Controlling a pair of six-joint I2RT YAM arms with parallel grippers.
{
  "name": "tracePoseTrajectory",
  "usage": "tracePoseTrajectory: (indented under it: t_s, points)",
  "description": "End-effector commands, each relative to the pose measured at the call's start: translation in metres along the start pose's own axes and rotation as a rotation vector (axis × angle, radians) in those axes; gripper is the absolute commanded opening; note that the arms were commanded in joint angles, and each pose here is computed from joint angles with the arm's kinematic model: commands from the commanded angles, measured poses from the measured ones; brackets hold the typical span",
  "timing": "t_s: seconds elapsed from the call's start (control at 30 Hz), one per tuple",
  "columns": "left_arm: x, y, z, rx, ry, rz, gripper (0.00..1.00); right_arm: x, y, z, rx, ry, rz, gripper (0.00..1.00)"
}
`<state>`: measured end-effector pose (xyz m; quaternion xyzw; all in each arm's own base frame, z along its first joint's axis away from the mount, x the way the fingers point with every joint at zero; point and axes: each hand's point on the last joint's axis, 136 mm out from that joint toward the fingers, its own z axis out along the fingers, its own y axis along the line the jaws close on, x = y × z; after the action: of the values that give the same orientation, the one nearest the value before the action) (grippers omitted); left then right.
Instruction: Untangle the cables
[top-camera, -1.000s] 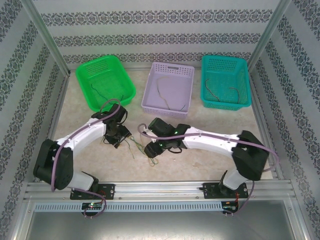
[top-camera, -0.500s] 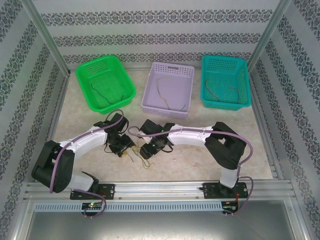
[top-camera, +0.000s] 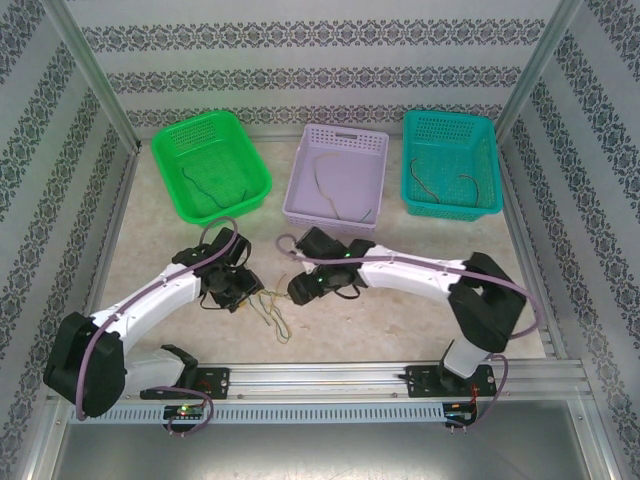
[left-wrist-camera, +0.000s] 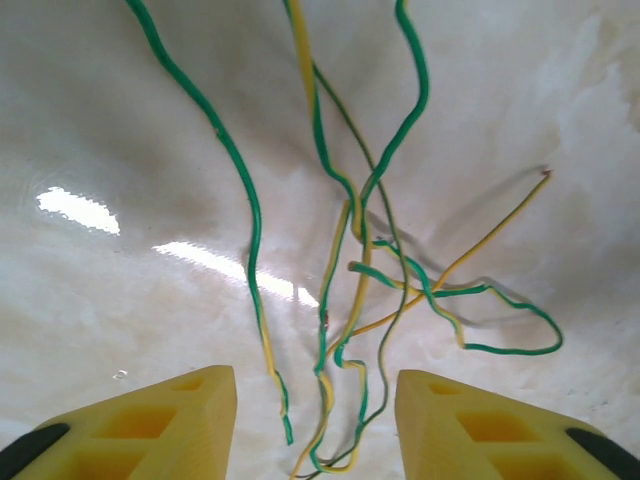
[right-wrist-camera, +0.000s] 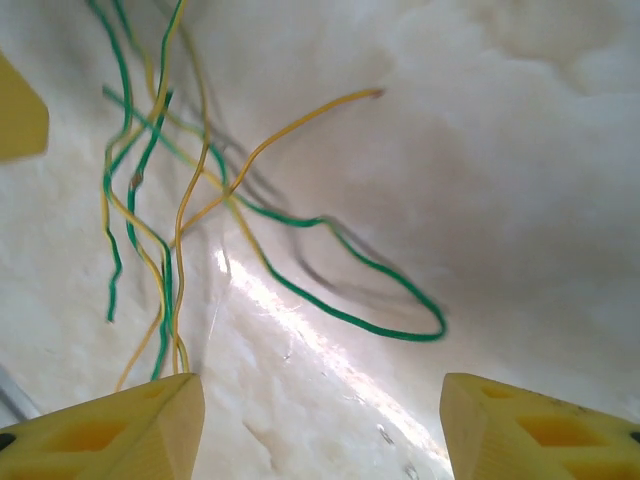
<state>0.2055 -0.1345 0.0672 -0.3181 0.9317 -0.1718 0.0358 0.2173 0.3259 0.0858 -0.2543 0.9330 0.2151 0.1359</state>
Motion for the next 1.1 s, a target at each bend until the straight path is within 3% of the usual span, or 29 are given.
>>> tracePoseTrajectory:
  t_s: [0.0, 0.27, 0.37, 0.53, 0.9, 1.07]
  points:
    - [-0.005, -0.010, -0.004, 0.021, -0.023, -0.035, 0.48, 0.011, -0.017, -0.006, -0.029, 0.043, 0.265, 0.65]
    - [-0.016, -0.025, 0.012, 0.039, -0.038, -0.015, 0.51, 0.016, -0.009, 0.008, -0.118, 0.123, 0.709, 0.58]
    - [-0.021, -0.038, 0.013, 0.092, -0.049, -0.009, 0.51, 0.013, -0.008, 0.016, -0.101, 0.083, 0.832, 0.55]
    - [-0.016, -0.032, 0.022, 0.056, -0.014, 0.008, 0.48, 0.014, -0.016, 0.036, -0.101, 0.048, 1.033, 0.51]
    - [-0.003, -0.017, 0.037, 0.019, 0.060, 0.062, 0.41, 0.016, -0.025, 0.070, -0.038, -0.019, 1.230, 0.46]
    - [-0.002, -0.009, 0.044, 0.005, 0.064, 0.073, 0.36, 0.012, -0.034, 0.079, -0.001, -0.066, 1.261, 0.30]
